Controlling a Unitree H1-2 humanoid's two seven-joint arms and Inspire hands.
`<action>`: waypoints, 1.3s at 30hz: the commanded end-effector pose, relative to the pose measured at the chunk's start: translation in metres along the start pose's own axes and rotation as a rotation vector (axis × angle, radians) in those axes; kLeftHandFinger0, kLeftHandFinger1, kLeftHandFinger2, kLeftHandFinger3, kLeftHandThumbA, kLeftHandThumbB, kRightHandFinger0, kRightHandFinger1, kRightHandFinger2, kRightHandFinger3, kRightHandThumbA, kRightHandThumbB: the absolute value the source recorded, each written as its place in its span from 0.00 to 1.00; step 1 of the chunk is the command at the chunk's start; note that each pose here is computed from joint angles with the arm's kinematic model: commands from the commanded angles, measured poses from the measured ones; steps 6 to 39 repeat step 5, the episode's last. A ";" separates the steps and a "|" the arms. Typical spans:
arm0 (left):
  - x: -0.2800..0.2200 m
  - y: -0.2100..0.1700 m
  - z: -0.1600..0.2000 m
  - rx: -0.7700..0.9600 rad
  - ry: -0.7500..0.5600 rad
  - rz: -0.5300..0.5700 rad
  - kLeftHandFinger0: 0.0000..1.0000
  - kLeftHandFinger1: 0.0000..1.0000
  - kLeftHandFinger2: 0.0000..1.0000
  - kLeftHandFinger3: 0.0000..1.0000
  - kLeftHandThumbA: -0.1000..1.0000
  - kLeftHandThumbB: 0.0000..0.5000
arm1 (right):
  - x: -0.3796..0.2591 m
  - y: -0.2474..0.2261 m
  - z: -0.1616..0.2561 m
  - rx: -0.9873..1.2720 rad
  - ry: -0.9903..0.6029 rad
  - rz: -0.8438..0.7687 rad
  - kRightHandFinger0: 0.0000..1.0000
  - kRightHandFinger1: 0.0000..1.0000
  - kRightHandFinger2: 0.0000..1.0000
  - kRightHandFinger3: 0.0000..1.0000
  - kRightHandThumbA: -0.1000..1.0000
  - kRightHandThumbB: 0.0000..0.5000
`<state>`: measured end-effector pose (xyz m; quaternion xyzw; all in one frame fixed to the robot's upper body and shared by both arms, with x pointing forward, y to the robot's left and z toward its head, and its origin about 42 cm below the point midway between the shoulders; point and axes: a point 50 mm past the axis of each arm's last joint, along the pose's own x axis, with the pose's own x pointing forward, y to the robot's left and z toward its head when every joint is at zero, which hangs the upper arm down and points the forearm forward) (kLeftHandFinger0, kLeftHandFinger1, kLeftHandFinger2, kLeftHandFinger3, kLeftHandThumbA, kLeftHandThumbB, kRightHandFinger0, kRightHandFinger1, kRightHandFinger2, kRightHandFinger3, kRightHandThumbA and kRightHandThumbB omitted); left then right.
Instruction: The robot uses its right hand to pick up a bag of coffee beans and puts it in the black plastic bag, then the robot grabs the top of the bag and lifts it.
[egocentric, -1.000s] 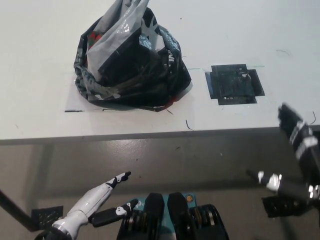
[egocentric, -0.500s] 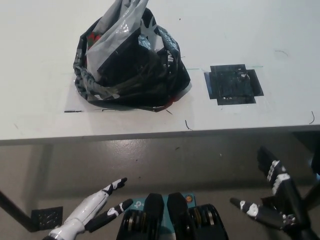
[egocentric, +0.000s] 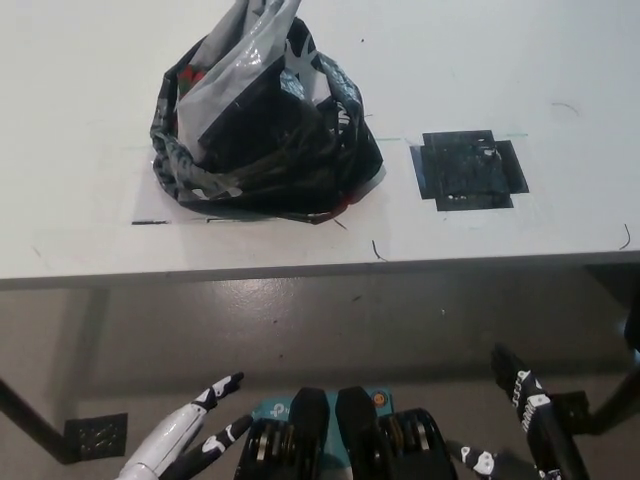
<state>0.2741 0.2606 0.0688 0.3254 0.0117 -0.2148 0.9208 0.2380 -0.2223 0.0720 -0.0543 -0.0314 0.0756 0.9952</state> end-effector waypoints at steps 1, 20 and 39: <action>-0.005 0.005 0.018 -0.025 -0.118 0.124 1.00 1.00 1.00 1.00 0.97 0.34 | 0.000 0.001 0.014 -0.049 -0.171 0.026 1.00 1.00 1.00 1.00 0.97 0.57; -0.006 0.001 0.017 -0.033 -0.125 0.131 1.00 1.00 1.00 1.00 0.96 0.34 | -0.002 -0.001 0.014 -0.057 -0.170 0.031 1.00 1.00 1.00 1.00 0.96 0.56; -0.006 0.001 0.017 -0.033 -0.125 0.131 1.00 1.00 1.00 1.00 0.96 0.34 | -0.002 -0.001 0.014 -0.057 -0.170 0.031 1.00 1.00 1.00 1.00 0.96 0.56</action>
